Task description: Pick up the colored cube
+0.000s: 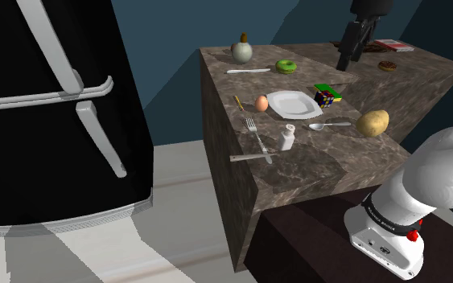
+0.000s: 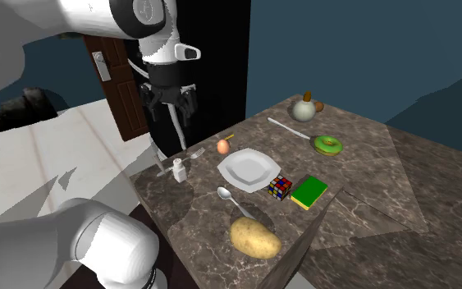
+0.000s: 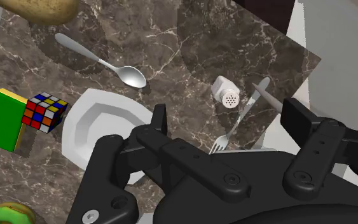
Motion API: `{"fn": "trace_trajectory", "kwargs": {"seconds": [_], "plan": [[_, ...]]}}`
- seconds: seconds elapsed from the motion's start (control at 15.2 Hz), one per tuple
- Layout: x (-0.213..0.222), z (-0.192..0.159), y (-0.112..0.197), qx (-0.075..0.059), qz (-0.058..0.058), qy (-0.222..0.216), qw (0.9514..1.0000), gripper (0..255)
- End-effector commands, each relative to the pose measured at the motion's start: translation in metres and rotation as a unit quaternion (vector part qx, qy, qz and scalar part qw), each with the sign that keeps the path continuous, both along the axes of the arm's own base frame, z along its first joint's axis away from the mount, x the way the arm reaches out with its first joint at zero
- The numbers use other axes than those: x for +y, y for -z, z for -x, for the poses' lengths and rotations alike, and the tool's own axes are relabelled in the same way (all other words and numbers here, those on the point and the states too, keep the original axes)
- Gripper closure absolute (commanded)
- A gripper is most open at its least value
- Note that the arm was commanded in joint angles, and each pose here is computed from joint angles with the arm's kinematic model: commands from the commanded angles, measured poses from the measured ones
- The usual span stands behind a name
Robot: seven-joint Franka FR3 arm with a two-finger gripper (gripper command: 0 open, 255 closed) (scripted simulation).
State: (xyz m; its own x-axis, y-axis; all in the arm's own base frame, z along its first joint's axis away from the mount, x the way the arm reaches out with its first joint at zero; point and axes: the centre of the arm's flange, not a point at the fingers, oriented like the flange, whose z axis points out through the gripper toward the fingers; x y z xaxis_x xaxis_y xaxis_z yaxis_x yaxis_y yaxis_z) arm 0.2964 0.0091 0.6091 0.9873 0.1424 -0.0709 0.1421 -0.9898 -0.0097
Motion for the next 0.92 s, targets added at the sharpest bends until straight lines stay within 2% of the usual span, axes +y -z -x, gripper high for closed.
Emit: {"fn": "trace_trajectory", "kwargs": {"seconds": [0.0,0.86], "plan": [[0.000,0.000,0.000,0.000,0.000,0.000,1.0000,0],[-0.127,-0.051,0.101,-0.010,0.001,0.014,0.9999,0]]}}
